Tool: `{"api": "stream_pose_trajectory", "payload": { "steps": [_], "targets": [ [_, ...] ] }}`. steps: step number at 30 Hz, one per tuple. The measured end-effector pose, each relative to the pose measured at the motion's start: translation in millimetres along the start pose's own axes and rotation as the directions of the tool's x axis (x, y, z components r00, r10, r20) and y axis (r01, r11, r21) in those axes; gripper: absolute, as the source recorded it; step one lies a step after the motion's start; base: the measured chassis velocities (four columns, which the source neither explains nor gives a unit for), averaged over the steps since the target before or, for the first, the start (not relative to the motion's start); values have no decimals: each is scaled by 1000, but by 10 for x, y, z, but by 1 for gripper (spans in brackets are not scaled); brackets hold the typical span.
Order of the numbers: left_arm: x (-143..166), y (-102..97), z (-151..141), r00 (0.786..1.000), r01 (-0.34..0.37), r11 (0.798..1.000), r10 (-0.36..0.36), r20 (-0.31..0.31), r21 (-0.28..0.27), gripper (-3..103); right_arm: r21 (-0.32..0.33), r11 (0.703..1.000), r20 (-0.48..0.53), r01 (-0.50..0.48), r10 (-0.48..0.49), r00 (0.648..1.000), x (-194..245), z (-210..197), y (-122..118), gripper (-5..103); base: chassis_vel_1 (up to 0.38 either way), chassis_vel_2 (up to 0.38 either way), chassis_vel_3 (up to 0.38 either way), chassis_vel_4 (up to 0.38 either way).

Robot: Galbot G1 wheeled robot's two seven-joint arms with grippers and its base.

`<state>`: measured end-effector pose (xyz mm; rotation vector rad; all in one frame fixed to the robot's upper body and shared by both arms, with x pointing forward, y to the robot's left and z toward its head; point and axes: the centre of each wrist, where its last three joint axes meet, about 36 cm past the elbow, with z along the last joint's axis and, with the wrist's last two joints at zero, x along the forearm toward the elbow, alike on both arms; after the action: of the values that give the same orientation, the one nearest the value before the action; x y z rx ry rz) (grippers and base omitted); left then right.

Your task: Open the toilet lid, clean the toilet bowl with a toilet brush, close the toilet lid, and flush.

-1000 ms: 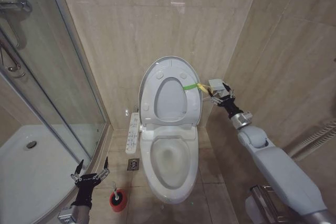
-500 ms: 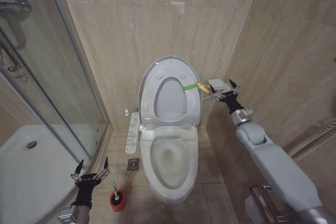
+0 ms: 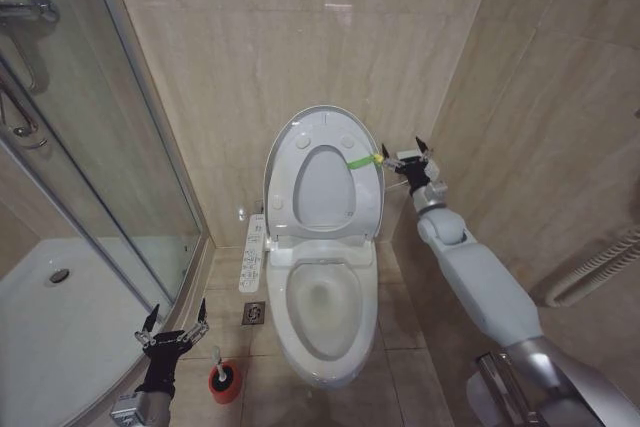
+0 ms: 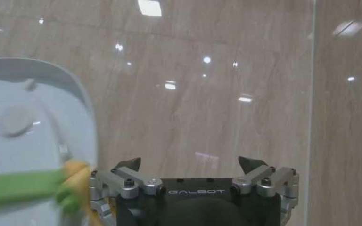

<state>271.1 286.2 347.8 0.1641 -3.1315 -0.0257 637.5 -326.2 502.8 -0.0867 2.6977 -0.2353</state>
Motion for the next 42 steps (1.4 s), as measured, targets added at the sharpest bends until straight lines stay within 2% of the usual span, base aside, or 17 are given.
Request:
{"api": "stream_pose_trajectory", "payload": {
  "steps": [3,12,25,33,37,42],
  "targets": [
    [0,0,0,1000,0,1000,0,0,0,100,10,1000,1,-10,10,1000,-94,-14,-70,100,0,0,0,0],
    [0,0,0,1000,0,1000,0,0,0,100,15,1000,1,-12,12,1000,-182,-15,-74,100,0,0,0,0],
    [0,0,0,1000,0,1000,0,0,0,100,25,999,3,-20,20,1000,-546,29,105,100,0,0,0,0],
    [0,0,0,1000,0,1000,0,0,0,100,19,999,-2,37,-37,999,-365,108,375,100,0,0,0,0],
    [0,0,0,1000,0,1000,0,0,0,100,28,998,6,51,-51,999,-292,82,368,100,0,0,0,0],
    [0,0,0,1000,0,1000,0,0,0,100,52,998,5,47,-48,999,-193,92,195,100,0,0,0,0]
  ]
}}
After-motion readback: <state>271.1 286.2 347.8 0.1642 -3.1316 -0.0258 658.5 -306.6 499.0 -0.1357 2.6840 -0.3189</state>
